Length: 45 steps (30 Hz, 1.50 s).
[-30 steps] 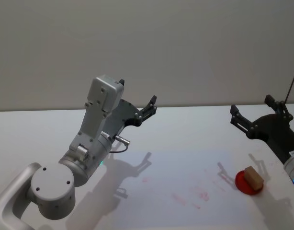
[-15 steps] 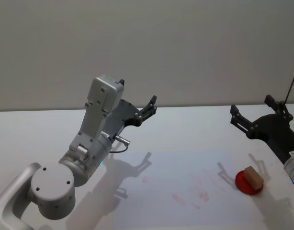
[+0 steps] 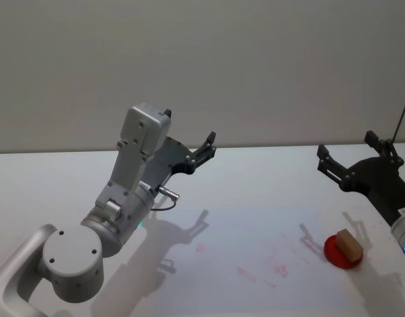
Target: Use the one hand to pick up the stamp and affix it onto the A4 paper.
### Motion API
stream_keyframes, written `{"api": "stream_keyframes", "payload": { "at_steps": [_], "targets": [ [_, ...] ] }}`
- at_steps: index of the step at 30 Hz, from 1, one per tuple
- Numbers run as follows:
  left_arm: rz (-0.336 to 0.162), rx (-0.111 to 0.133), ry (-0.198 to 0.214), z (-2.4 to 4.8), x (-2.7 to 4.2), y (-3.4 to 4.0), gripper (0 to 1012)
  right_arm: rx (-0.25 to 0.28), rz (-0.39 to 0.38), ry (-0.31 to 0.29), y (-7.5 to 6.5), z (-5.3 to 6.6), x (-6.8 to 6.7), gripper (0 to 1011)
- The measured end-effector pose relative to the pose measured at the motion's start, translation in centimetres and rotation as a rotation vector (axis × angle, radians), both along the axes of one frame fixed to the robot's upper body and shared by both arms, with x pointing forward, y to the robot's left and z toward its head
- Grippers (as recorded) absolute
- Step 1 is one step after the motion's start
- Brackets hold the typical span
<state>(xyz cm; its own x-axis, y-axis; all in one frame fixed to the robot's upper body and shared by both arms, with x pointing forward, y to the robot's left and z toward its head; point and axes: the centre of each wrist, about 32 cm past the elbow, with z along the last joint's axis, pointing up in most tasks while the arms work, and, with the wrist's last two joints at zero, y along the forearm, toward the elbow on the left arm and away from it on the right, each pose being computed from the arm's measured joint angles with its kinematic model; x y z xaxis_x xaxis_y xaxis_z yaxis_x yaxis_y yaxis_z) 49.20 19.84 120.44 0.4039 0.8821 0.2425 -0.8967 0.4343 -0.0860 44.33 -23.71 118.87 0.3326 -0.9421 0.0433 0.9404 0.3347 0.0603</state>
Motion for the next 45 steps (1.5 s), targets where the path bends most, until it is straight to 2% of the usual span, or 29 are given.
{"api": "stream_keyframes", "payload": {
  "at_steps": [9, 17, 30, 45],
  "targets": [
    [0.0, 0.0, 0.0, 0.0, 0.0, 0.0, 1001, 0.0, -0.003, -0.003, -0.2, 0.0, 0.0, 1001],
    [0.0, 0.0, 0.0, 0.0, 0.0, 0.0, 1001, -0.009, -0.006, 0.014, -1.4, -0.4, -0.6, 1001],
    [0.0, 0.0, 0.0, 0.0, 0.0, 0.0, 1001, -0.064, 0.011, 0.087, -4.1, -1.9, -2.5, 1001],
    [0.0, 0.0, 0.0, 0.0, 0.0, 0.0, 1001, -0.131, 0.031, 0.181, -5.6, -3.1, -4.1, 1001]
  ]
}}
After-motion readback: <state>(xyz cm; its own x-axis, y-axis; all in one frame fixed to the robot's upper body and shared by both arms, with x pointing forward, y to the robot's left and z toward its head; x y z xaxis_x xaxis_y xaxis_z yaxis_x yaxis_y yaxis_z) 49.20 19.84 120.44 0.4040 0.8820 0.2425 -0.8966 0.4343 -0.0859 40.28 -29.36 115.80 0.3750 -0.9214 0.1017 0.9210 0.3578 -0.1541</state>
